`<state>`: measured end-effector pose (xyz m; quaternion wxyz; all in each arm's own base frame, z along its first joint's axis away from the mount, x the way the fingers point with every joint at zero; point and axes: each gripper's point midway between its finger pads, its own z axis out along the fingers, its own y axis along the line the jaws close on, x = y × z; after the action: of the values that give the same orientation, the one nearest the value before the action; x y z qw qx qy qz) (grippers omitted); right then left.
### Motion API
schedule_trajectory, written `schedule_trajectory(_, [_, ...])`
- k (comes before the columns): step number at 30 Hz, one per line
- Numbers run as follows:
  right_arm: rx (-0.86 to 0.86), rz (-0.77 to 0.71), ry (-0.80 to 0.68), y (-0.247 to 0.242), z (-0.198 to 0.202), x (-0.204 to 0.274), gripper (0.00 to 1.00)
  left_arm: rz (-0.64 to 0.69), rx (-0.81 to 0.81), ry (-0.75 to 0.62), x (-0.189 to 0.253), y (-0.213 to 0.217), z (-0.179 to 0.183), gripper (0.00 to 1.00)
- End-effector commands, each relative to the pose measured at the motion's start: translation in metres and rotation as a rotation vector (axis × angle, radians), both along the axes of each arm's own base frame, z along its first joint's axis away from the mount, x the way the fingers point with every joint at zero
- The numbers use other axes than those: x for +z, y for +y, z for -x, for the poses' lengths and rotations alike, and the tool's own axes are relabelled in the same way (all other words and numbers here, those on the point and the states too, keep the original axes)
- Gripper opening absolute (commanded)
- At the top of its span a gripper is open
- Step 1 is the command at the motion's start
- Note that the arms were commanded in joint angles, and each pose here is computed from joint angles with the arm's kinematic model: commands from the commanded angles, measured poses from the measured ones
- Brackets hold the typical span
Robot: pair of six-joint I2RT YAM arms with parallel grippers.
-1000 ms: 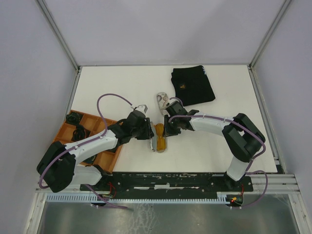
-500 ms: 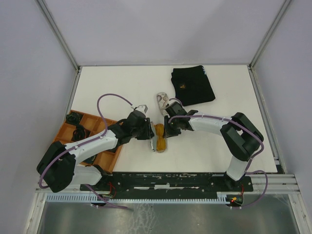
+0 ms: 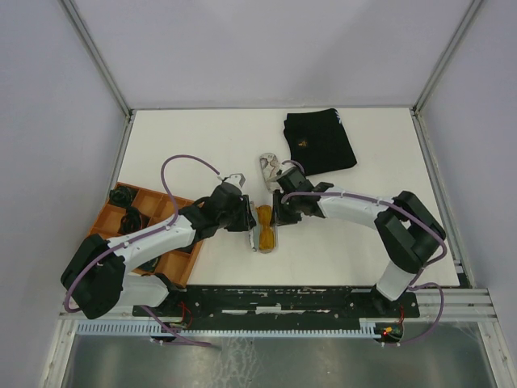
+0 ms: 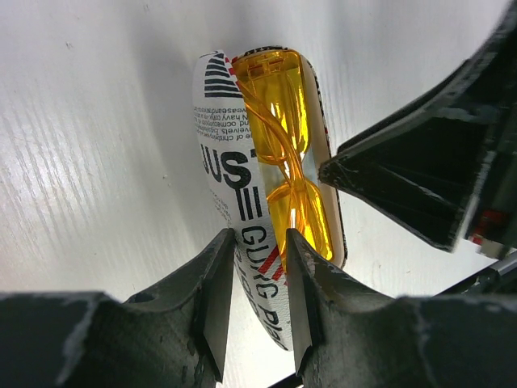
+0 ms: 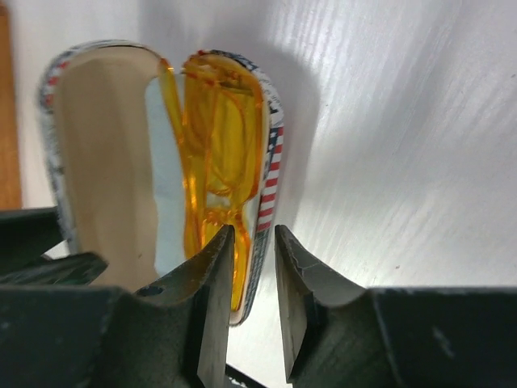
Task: Organize the sunglasses
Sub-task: Place the sunglasses in the sunglasses case, then close the sunglasses case at the center of the board.
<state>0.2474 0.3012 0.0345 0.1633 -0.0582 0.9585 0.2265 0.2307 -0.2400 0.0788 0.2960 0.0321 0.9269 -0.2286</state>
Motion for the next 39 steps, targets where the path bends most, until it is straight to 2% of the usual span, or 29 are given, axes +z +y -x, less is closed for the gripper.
schedule_trajectory(1, [0.004,-0.071,-0.111,0.004,-0.008,0.04,0.35,0.071,0.007,-0.043,0.025,-0.012,-0.008,0.39])
schedule_trajectory(7, [-0.062,-0.001,-0.154,-0.017,-0.013,0.039,0.35,0.072,0.005,-0.04,0.025,-0.013,-0.008,0.39])
schedule_trajectory(14, [-0.095,0.098,-0.116,-0.031,-0.015,0.013,0.3,0.083,-0.004,-0.047,0.03,-0.015,-0.008,0.4])
schedule_trajectory(28, [-0.04,0.001,-0.044,-0.002,-0.012,-0.004,0.29,0.083,-0.016,-0.045,0.031,-0.02,-0.006,0.41])
schedule_trajectory(39, [-0.036,-0.013,-0.028,0.0,-0.009,-0.007,0.29,0.087,-0.032,-0.047,0.033,-0.028,-0.006,0.42])
